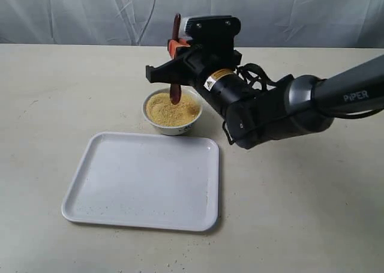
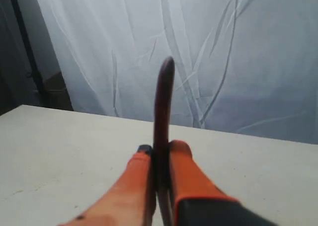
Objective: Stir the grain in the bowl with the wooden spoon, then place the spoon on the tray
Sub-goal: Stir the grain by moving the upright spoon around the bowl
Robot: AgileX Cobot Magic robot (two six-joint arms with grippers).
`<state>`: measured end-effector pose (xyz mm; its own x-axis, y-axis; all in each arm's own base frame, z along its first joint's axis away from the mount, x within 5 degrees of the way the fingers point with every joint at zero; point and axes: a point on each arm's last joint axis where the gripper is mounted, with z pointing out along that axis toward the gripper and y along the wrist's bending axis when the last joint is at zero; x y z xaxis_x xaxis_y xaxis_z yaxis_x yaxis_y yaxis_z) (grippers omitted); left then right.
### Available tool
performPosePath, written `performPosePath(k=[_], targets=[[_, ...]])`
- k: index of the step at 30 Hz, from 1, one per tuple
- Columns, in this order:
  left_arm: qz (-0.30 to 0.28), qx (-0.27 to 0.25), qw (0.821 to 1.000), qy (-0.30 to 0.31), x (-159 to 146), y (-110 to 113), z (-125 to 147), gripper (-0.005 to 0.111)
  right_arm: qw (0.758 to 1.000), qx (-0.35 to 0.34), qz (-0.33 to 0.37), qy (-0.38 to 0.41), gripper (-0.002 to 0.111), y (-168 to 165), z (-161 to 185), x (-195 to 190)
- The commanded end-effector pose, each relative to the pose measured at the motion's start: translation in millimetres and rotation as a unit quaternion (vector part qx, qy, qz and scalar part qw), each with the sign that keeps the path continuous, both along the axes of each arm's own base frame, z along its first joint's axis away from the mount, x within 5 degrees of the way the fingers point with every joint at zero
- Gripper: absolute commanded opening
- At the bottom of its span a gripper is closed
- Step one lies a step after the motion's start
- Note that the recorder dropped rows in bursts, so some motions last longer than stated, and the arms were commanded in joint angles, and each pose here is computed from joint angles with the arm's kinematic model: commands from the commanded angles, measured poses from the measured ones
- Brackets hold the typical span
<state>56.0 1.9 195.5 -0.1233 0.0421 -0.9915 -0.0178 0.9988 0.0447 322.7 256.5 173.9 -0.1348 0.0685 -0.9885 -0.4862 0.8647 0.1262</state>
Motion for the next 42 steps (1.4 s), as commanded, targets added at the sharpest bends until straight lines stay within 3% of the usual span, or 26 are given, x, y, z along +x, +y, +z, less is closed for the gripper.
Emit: performPosePath(k=[1, 10, 22, 30, 36, 42], targets=[[0.000, -0.003, 1.000, -0.003, -0.2, 0.0, -0.9, 0.000, 0.999, -0.006, -0.036, 0.025, -0.001, -4.9, -18.6, 5.7], [0.000, -0.003, 1.000, -0.003, -0.2, 0.0, -0.9, 0.000, 0.998, 0.004, -0.008, 0.059, -0.001, 1.4, -46.8, 4.2], [0.000, -0.003, 1.000, -0.003, -0.2, 0.0, -0.9, 0.000, 0.999, 0.028, 0.016, -0.005, -0.001, 1.7, 7.9, -0.7], [0.000, -0.003, 1.000, -0.003, -0.2, 0.0, -0.9, 0.000, 0.995, 0.081, 0.037, 0.047, -0.001, 12.5, 0.8, 3.5], [0.000, -0.003, 1.000, -0.003, -0.2, 0.0, -0.9, 0.000, 0.994, 0.059, 0.035, 0.082, -0.001, 18.1, -27.6, 10.2], [0.000, -0.003, 1.000, -0.003, -0.2, 0.0, -0.9, 0.000, 0.996, -0.010, -0.004, 0.089, -0.001, 10.8, -40.1, 13.5]])
